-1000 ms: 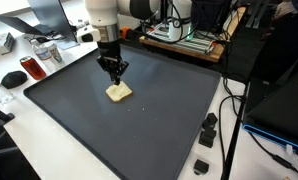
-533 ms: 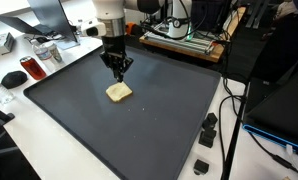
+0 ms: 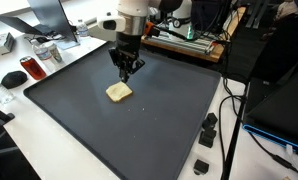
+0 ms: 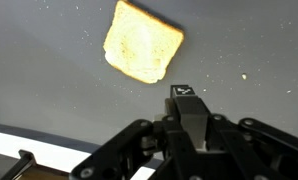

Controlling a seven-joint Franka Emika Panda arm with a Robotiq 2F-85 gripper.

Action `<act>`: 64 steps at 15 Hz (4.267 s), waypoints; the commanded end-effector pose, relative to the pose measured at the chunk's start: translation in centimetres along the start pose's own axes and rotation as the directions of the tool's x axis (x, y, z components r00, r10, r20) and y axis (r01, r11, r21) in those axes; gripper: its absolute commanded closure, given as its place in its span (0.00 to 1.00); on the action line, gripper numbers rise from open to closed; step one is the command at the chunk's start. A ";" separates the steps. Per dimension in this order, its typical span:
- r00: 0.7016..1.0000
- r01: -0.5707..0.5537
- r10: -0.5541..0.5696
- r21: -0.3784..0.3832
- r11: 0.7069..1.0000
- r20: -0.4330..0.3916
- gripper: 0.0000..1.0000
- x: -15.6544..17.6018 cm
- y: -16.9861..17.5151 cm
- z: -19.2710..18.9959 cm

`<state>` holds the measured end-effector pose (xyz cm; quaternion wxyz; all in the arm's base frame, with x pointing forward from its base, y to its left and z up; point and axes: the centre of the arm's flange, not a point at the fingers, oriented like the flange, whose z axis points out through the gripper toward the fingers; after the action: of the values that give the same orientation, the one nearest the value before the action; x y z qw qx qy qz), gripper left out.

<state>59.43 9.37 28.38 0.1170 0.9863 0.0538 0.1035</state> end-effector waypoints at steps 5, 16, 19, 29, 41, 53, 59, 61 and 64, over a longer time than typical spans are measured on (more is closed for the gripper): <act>0.999 -0.011 0.017 -0.171 0.985 0.035 0.95 -0.9 -4.3 -0.5; 0.988 -0.084 0.104 -0.162 0.983 0.118 0.95 7.3 -3.0 -0.4; 0.981 -0.105 0.125 -0.134 0.985 0.149 0.95 9.6 -2.8 0.1; 0.945 -0.135 0.124 0.016 0.991 0.304 0.95 14.8 2.6 1.5; 0.919 -0.154 0.047 0.246 0.957 0.392 0.95 14.1 12.5 4.3; 0.926 -0.199 0.061 0.344 0.918 0.373 0.78 11.9 18.0 6.1; 0.919 -0.247 0.082 0.403 0.881 0.385 0.95 11.5 20.7 8.1; 0.913 -0.283 0.100 0.437 0.854 0.397 0.95 10.5 22.5 9.1; 0.920 -0.313 0.128 0.498 0.809 0.370 0.95 8.0 24.8 10.0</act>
<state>72.82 -13.61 26.80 -0.1266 0.9872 -0.0528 -0.0819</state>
